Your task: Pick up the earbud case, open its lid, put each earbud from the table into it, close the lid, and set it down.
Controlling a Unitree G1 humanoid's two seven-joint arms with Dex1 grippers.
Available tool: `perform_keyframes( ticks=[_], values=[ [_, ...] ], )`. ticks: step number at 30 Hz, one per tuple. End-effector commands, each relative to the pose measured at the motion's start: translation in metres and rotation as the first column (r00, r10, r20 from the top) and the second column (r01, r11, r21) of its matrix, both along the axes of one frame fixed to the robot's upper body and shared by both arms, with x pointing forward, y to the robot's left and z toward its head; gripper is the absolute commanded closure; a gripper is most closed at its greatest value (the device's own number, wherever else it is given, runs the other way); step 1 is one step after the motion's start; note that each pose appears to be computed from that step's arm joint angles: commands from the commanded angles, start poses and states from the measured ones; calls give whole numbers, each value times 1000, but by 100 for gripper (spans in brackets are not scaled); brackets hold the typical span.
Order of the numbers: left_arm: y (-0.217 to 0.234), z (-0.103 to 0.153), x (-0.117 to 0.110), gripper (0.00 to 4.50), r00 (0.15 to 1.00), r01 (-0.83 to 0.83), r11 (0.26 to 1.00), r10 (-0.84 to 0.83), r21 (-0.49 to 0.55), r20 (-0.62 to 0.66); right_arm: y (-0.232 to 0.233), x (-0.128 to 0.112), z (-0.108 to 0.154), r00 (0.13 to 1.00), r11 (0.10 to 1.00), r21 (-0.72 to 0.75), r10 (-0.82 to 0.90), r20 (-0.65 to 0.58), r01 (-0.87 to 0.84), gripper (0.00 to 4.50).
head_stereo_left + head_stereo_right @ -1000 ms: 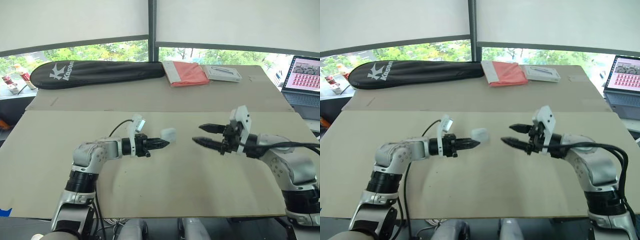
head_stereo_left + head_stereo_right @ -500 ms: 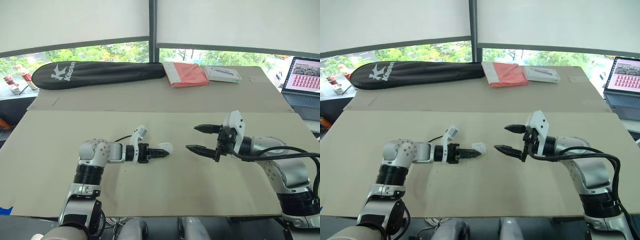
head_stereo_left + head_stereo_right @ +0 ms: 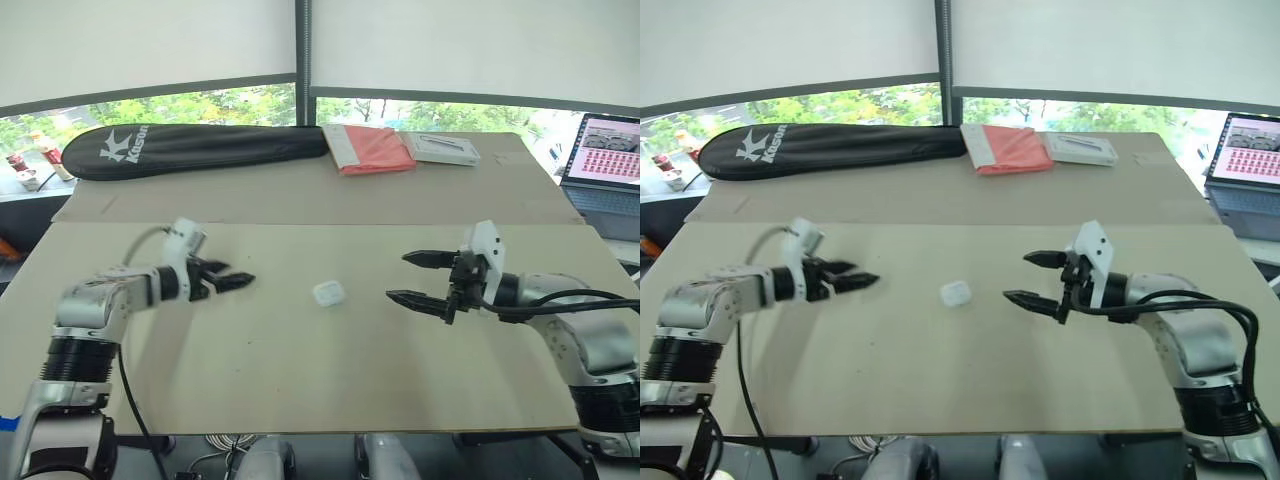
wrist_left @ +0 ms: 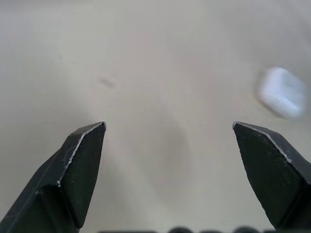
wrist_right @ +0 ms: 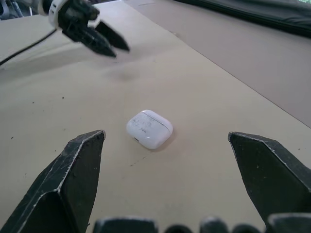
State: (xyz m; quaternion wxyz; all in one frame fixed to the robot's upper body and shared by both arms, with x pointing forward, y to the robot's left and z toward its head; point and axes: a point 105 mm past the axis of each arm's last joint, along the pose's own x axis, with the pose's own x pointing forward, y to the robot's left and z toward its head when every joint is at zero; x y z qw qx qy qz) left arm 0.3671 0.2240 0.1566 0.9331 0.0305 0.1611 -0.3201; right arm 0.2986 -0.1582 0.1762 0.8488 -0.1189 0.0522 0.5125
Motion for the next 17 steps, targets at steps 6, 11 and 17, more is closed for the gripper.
perform_keyframes(
  ticks=[6, 11, 17],
  values=[
    [31, 33, -11, 5, 915, -35, 954, -89, 299, 393, -31, 4, 19, 990, 992, -15, -126, 64, 127, 0],
    [39, 38, -21, 5, 899, -76, 964, -45, 257, 435, -42, 1, 15, 980, 981, 2, -194, 52, 194, 0],
    [37, 36, -18, 5, 896, -87, 966, -30, 242, 442, -42, 3, 11, 977, 978, 3, -209, 42, 209, 0]
  ],
)
